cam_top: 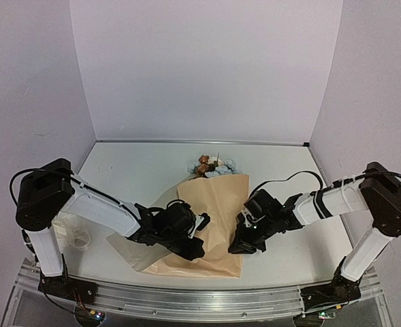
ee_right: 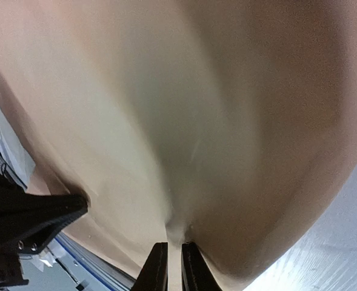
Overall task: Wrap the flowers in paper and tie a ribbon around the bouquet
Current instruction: Press the fold line on the 2/3-folded wrapping paper.
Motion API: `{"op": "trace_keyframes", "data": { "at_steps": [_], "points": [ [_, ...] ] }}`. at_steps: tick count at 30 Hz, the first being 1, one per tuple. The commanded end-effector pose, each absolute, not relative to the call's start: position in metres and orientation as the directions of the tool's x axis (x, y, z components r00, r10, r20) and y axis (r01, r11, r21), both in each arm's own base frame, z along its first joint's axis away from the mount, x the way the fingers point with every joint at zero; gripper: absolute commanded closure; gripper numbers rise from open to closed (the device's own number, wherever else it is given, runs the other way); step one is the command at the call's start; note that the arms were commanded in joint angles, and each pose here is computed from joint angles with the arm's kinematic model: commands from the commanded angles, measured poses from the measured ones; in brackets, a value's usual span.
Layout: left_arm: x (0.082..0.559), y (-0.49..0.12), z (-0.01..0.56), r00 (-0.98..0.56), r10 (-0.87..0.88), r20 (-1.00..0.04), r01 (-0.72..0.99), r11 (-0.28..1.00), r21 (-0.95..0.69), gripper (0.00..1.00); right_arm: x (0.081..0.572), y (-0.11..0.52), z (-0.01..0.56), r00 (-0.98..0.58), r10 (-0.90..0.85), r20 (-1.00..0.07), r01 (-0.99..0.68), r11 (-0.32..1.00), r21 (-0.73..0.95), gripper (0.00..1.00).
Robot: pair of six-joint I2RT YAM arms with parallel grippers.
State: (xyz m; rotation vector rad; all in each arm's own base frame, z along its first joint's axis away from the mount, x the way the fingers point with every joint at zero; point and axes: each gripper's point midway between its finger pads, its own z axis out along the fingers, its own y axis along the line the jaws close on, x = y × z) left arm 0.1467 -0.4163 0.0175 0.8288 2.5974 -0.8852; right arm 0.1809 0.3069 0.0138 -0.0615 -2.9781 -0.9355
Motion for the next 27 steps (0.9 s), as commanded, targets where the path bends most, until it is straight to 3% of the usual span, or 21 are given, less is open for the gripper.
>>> {"op": "trace_keyframes", "data": {
  "at_steps": [1, 27],
  "points": [
    [0.139, -0.398, -0.011, -0.817, 0.464, -0.343, 0.576, 0.694, -0.431, 1.0, 0.21, 0.313, 0.015, -0.989, 0.133, 0.062, 0.142, 0.761, 0.633, 0.9],
    [0.14, -0.391, -0.017, -0.811, 0.489, -0.323, 0.584, 0.712, -0.389, 1.0, 0.355, 0.263, 0.012, -0.874, 0.45, 0.182, 0.434, 0.556, 0.709, 0.9]
  ]
}}
